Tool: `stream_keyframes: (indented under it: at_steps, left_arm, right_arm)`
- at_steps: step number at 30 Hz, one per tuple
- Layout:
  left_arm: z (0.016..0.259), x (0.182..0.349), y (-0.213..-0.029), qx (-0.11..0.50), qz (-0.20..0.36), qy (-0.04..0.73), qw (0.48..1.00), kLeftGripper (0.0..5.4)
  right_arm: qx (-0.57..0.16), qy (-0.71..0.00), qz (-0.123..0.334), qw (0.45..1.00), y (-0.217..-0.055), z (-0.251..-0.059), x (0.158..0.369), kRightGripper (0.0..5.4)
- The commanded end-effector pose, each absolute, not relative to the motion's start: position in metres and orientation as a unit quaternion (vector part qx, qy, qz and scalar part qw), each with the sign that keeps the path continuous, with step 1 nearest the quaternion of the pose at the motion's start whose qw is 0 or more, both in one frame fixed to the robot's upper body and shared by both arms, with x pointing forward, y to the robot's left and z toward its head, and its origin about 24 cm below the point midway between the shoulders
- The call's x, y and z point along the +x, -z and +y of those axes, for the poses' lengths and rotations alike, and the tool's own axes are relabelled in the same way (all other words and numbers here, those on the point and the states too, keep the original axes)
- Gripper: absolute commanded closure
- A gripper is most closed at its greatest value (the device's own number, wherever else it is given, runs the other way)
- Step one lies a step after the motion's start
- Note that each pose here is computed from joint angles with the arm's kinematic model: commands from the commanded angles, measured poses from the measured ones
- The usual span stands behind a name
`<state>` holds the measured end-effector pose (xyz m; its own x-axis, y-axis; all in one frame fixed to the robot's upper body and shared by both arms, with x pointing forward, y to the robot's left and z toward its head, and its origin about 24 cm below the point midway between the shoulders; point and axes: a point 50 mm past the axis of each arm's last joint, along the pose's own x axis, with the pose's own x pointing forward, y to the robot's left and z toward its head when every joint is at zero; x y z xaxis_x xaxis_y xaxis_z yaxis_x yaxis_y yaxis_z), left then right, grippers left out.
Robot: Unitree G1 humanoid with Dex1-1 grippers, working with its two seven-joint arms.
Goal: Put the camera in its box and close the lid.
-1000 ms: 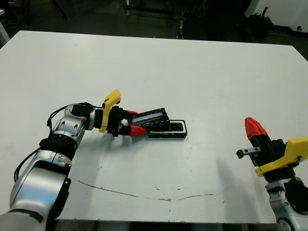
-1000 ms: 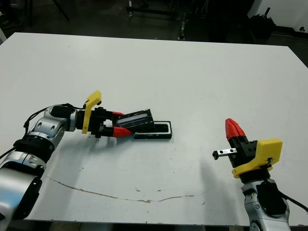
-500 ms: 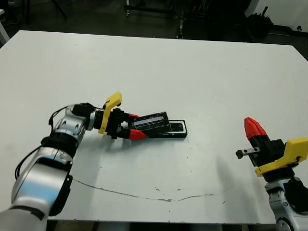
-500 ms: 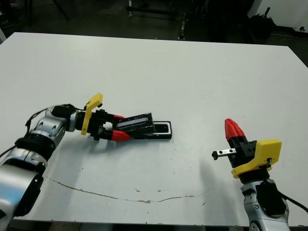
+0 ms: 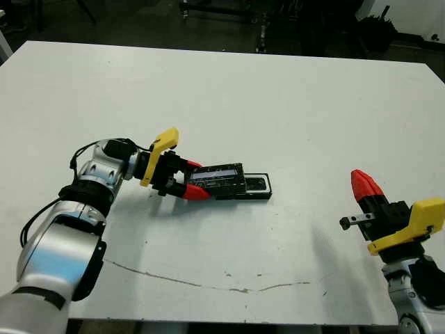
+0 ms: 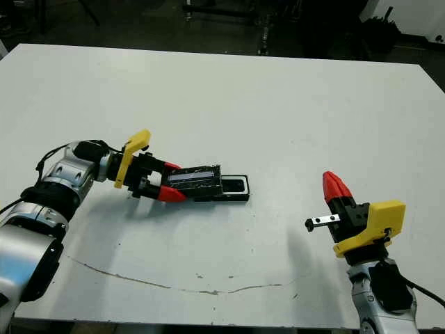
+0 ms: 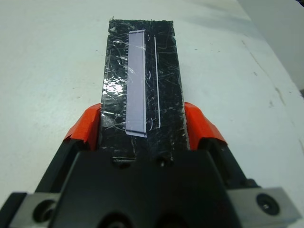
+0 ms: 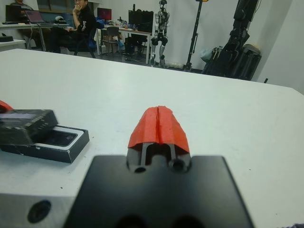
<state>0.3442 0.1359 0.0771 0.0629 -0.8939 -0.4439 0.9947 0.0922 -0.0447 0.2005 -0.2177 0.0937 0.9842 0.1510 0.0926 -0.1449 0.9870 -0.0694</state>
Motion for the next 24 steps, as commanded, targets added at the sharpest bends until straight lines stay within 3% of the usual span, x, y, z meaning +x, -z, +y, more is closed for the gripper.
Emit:
stream_keyframes:
  at_steps: [1, 8, 18, 24]
  left_arm:
    - [0.122, 0.338, -0.065, 0.154, 0.191, 0.66, 0.71, 2.23]
    - [0.108, 0.335, -0.059, 0.193, 0.171, 0.659, 0.706, 2.23]
    - [0.104, 0.331, -0.052, 0.175, 0.191, 0.677, 0.688, 2.23]
    - [0.085, 0.335, -0.053, 0.151, 0.228, 0.693, 0.667, 2.23]
  right_arm:
    - [-0.034, -0.077, -0.042, 0.996, -0.092, -0.221, 0.201, 5.4]
    - [-0.036, -0.075, -0.042, 0.996, -0.092, -0.221, 0.199, 5.4]
    - [-0.036, -0.076, -0.038, 0.996, -0.09, -0.221, 0.198, 5.4]
    - [-0.034, -0.078, -0.036, 0.996, -0.09, -0.222, 0.198, 5.4]
